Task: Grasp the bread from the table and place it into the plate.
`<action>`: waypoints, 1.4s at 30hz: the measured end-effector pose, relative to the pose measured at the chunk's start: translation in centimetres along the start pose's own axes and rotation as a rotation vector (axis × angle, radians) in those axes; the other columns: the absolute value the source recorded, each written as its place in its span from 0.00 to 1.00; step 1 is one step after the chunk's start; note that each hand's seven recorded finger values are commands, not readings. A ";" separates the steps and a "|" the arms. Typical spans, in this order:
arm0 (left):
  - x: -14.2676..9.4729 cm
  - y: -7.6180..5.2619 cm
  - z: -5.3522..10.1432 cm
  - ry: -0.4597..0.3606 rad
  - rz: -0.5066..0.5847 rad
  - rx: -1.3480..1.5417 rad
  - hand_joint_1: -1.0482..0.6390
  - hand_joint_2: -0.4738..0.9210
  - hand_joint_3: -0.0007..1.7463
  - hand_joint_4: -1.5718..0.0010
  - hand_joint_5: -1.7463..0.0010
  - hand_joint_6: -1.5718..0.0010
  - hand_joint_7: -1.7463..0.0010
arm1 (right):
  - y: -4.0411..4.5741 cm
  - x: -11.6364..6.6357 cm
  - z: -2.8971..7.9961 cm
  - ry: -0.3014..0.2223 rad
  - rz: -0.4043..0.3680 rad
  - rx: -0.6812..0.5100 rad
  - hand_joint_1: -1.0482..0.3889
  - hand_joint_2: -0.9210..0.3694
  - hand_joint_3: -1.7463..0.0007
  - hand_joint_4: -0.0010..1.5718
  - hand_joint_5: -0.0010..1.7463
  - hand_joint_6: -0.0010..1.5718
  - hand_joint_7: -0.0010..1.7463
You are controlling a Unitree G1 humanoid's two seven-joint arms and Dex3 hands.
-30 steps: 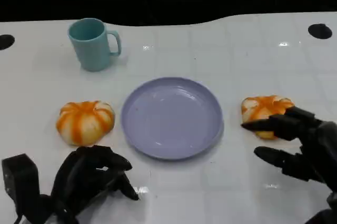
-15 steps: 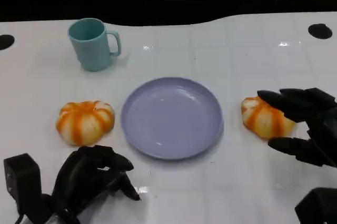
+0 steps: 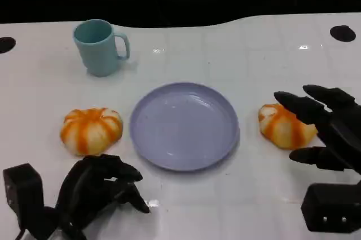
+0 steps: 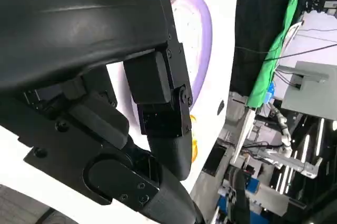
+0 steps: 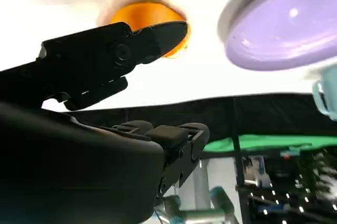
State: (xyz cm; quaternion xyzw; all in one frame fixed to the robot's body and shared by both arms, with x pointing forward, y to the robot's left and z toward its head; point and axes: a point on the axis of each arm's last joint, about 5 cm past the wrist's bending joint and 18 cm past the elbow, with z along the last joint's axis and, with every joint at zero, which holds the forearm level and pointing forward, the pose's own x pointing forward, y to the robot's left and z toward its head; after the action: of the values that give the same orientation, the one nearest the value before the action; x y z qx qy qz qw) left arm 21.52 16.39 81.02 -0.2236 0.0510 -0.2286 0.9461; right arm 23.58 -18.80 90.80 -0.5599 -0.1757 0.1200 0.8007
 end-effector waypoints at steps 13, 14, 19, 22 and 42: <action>0.1 -0.1 0.0 -0.009 -0.002 0.005 0.00 0.85 0.00 0.00 0.67 0.00 0.88 | 1.43 2.7 -1.1 0.041 0.132 -0.102 0.34 0.09 1.00 0.06 0.14 0.16 0.00; 0.1 -0.1 0.0 -0.009 -0.002 0.005 0.00 0.85 0.00 0.00 0.67 0.00 0.88 | 1.52 3.0 -1.1 0.044 0.141 -0.108 0.34 0.09 1.00 0.07 0.14 0.16 0.00; 0.1 -0.1 0.0 -0.011 -0.003 0.008 0.00 0.86 0.00 0.00 0.67 0.00 0.88 | 2.31 4.2 -1.1 0.048 0.167 -0.145 0.36 0.10 1.00 0.08 0.14 0.17 0.00; 0.1 -0.1 0.0 -0.012 -0.003 0.008 0.00 0.86 0.00 0.00 0.67 0.00 0.88 | 2.85 4.6 -1.0 0.048 0.184 -0.157 0.39 0.10 1.00 0.09 0.13 0.17 0.00; 0.0 -0.1 0.1 -0.018 -0.004 0.011 0.00 0.85 0.00 0.00 0.66 0.00 0.88 | 4.66 6.3 -0.4 0.137 0.271 -0.134 0.45 0.08 0.99 0.13 0.08 0.18 0.01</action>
State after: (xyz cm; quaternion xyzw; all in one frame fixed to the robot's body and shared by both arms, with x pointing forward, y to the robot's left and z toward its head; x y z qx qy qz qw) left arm 21.50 16.35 81.16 -0.2203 0.0406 -0.2285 0.9474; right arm 29.51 -15.09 87.22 -0.6375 -0.0510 0.1763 0.7482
